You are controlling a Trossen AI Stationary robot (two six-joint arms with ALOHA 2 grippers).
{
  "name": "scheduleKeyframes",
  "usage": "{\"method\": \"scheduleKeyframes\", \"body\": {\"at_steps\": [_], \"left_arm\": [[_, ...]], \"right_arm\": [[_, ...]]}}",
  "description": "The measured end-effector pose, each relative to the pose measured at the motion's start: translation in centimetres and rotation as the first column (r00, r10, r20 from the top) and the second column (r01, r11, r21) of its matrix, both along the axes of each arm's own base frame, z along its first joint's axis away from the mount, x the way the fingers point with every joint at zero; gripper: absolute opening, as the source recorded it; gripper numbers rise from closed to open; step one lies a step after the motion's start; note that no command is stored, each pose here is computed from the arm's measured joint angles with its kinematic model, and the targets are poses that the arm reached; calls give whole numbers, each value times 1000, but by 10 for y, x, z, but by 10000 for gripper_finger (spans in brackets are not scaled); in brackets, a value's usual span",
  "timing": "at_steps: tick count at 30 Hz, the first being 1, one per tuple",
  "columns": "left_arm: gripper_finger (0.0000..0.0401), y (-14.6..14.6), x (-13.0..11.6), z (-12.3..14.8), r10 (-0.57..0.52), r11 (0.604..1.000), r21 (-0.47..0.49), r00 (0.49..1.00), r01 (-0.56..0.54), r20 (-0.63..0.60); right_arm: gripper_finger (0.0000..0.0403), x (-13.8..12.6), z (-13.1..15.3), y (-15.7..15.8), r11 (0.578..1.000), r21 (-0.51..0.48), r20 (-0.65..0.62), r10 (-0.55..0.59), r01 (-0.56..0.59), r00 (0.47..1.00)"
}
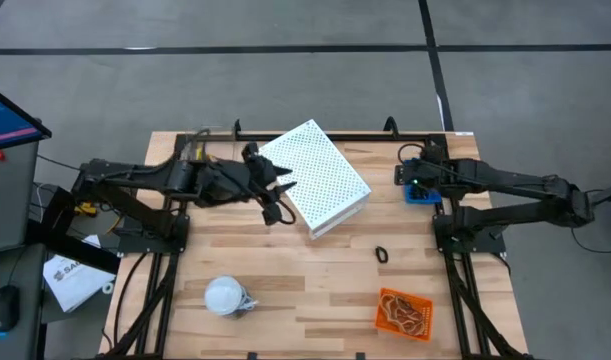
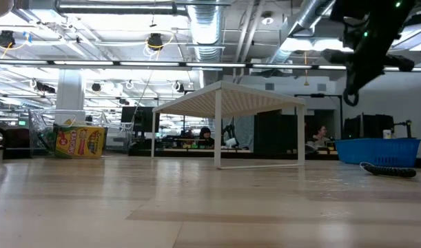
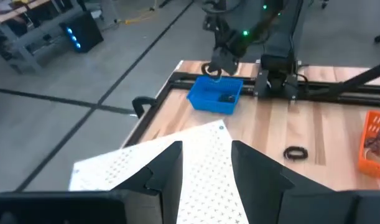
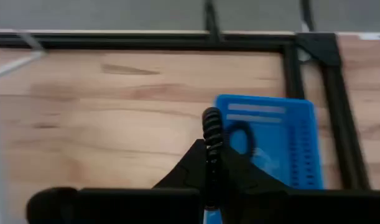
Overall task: Pick & Place Office Desk Supplies
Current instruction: Put the black spring keychain into the blue bin
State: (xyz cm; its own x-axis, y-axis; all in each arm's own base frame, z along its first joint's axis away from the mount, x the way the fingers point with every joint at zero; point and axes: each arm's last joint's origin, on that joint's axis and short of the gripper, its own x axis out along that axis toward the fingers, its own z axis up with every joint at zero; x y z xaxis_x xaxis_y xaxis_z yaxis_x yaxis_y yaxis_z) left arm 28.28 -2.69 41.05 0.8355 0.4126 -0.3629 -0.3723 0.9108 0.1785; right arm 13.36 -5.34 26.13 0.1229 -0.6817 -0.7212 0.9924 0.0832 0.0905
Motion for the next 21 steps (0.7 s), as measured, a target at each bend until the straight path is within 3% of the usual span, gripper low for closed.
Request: {"method": "scheduleKeyframes", "body": {"at_steps": [10, 17, 21], "left_arm": [[127, -6, 9, -44, 25, 992, -121, 999, -20, 44], [127, -6, 10, -46, 23, 992, -126, 998, -15, 59], [127, -4, 11, -44, 27, 992, -123, 996, -17, 79]], "right_arm": [[9, -23, -43, -18, 978, 124, -177, -143, 166, 974], [26, -34, -59, -24, 961, 138, -228, -206, 241, 952], [33, -30, -57, -29, 974, 117, -213, -166, 194, 963]]}}
